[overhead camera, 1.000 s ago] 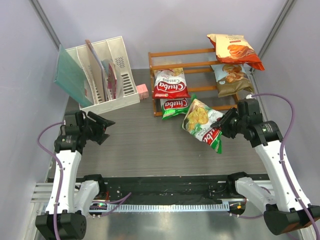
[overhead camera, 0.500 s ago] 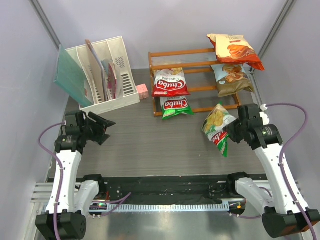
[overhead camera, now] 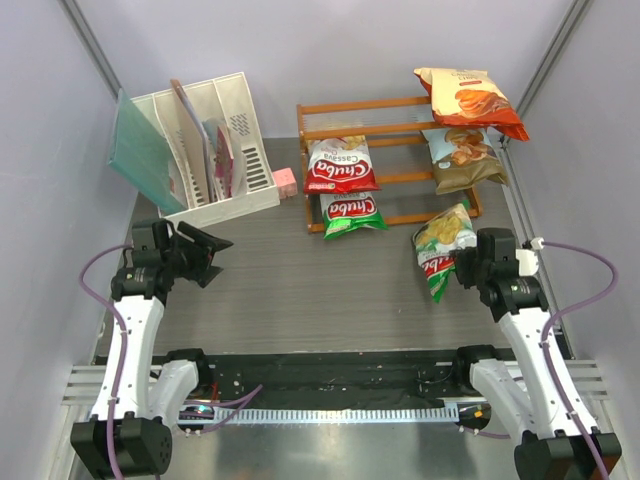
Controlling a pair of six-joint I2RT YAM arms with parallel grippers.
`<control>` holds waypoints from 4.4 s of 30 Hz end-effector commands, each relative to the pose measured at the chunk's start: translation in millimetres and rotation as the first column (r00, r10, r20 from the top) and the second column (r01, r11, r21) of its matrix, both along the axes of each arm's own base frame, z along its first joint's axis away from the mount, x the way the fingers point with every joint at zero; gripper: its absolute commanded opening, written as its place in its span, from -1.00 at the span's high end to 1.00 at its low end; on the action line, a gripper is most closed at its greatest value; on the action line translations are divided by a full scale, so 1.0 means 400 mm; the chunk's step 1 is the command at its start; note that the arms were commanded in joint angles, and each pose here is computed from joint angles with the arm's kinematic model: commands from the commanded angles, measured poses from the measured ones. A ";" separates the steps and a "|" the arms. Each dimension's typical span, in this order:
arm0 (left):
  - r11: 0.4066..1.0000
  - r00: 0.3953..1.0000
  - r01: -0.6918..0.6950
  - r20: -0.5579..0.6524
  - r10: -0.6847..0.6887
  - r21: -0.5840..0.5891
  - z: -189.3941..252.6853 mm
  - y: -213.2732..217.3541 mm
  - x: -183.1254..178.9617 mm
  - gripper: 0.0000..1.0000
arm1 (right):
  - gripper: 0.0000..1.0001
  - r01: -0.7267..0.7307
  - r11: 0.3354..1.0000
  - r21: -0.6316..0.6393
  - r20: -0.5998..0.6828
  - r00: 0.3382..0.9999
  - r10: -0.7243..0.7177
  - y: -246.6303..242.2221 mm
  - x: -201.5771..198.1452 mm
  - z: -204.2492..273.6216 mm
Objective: Place and organize the chips bags onto the shelf
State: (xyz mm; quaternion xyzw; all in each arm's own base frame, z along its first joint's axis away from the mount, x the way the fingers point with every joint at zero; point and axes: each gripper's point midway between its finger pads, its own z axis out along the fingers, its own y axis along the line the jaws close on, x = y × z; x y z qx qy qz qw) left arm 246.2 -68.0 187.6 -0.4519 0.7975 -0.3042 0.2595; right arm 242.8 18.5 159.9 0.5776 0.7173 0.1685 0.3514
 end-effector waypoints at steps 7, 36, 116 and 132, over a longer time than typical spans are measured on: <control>1.000 0.999 0.002 0.045 -0.001 -0.031 0.023 -0.008 0.028 -0.33 | 0.98 -0.026 0.992 0.125 0.402 0.915 -0.026 0.024 0.138 0.134; 1.000 0.998 0.020 0.055 -0.021 0.019 0.046 -0.001 0.054 -0.30 | 0.98 -0.113 0.982 0.153 0.518 0.855 0.017 -0.057 0.424 0.051; 0.984 0.992 0.113 0.034 -0.119 0.135 0.127 -0.002 0.061 -0.27 | -0.29 -0.337 0.937 0.091 -0.013 0.941 0.339 -0.026 0.297 -0.118; 0.984 0.992 0.117 0.025 -0.122 0.136 0.116 -0.004 0.052 -0.27 | -0.17 -0.342 0.935 0.099 0.017 0.940 0.342 -0.039 0.399 -0.153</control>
